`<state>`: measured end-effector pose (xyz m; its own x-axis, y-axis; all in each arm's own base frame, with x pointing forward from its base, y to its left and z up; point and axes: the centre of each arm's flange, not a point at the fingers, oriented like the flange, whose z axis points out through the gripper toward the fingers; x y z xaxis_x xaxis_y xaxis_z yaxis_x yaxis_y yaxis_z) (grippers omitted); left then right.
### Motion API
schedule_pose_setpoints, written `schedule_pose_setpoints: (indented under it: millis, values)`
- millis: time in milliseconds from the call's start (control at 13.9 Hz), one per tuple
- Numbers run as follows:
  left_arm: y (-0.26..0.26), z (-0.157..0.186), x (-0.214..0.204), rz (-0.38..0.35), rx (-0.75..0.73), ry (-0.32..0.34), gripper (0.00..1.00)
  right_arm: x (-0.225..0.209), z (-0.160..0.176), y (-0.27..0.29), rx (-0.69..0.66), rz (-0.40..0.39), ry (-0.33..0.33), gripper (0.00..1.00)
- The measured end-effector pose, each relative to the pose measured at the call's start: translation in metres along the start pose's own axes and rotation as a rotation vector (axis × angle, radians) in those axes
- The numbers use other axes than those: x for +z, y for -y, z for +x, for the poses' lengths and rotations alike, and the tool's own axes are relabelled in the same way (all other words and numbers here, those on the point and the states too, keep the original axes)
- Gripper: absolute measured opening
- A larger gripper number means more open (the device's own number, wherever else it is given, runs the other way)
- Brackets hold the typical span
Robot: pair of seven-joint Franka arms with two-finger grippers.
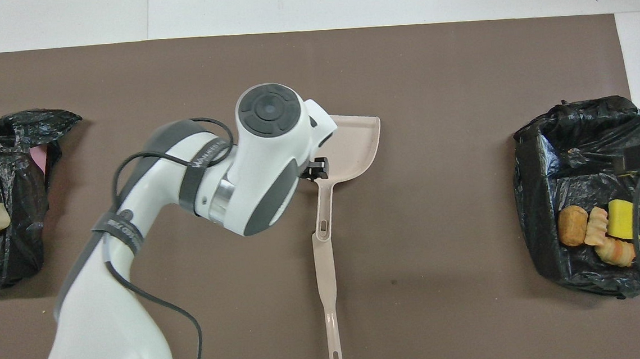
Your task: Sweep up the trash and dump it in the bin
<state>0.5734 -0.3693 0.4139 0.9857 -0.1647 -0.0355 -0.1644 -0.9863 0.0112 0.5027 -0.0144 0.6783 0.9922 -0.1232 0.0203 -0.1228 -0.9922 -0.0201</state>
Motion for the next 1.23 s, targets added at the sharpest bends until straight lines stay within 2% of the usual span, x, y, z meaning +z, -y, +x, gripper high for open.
schedule_pose_setpoints:
  millis: [289, 649, 866, 1227]
  values:
    - [0.099, 0.028, -0.019, -0.009, -0.093, -0.016, 1.0, 0.001, 0.004, -0.002, 0.008, -0.011, 0.0, 1.0]
    - [0.215, 0.043, -0.043, -0.012, 0.014, -0.051, 1.0, 0.002, 0.006, -0.002, 0.009, -0.011, 0.0, 1.0]
    - [0.276, 0.037, -0.067, -0.005, -0.023, -0.067, 1.0, 0.002, 0.006, -0.002, 0.009, -0.011, 0.0, 1.0]
    - [0.322, 0.0, -0.125, 0.01, -0.049, -0.046, 1.0, 0.002, 0.006, -0.002, 0.009, -0.011, 0.0, 1.0]
